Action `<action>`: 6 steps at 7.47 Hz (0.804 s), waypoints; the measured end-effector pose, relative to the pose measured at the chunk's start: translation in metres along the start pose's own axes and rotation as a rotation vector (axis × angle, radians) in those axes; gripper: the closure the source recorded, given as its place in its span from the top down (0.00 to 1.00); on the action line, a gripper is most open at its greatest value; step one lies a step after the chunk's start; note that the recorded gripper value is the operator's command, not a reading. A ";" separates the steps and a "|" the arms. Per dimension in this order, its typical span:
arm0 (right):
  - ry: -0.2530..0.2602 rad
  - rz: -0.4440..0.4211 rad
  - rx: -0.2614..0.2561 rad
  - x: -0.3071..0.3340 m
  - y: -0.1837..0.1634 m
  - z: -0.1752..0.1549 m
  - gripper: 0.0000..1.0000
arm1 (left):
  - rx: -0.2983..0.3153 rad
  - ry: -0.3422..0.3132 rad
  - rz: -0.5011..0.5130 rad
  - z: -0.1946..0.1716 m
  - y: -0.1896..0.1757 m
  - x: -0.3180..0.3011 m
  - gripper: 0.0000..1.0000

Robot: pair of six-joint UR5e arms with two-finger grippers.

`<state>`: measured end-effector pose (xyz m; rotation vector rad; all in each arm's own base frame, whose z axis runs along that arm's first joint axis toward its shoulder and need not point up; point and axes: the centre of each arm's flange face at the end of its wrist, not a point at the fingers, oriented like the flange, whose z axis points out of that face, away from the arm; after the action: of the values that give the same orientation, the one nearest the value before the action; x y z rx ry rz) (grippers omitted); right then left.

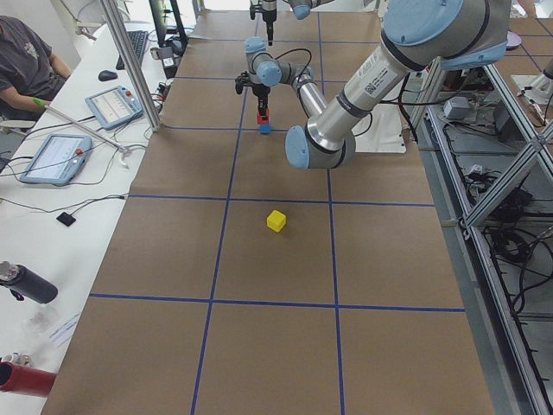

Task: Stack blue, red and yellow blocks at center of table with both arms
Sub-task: 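Carry the red cube with the left gripper above the blue cube, then lower the red cube onto the blue cube with the left gripper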

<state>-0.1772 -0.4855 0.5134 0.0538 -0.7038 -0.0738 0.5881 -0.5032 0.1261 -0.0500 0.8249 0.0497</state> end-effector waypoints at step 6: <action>0.004 0.004 -0.004 0.002 0.000 0.003 1.00 | -0.010 -0.009 -0.013 0.004 -0.001 0.015 0.00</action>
<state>-0.1773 -0.4856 0.5168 0.0482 -0.6995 -0.0715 0.6015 -0.5039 0.1178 -0.0646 0.8151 0.0423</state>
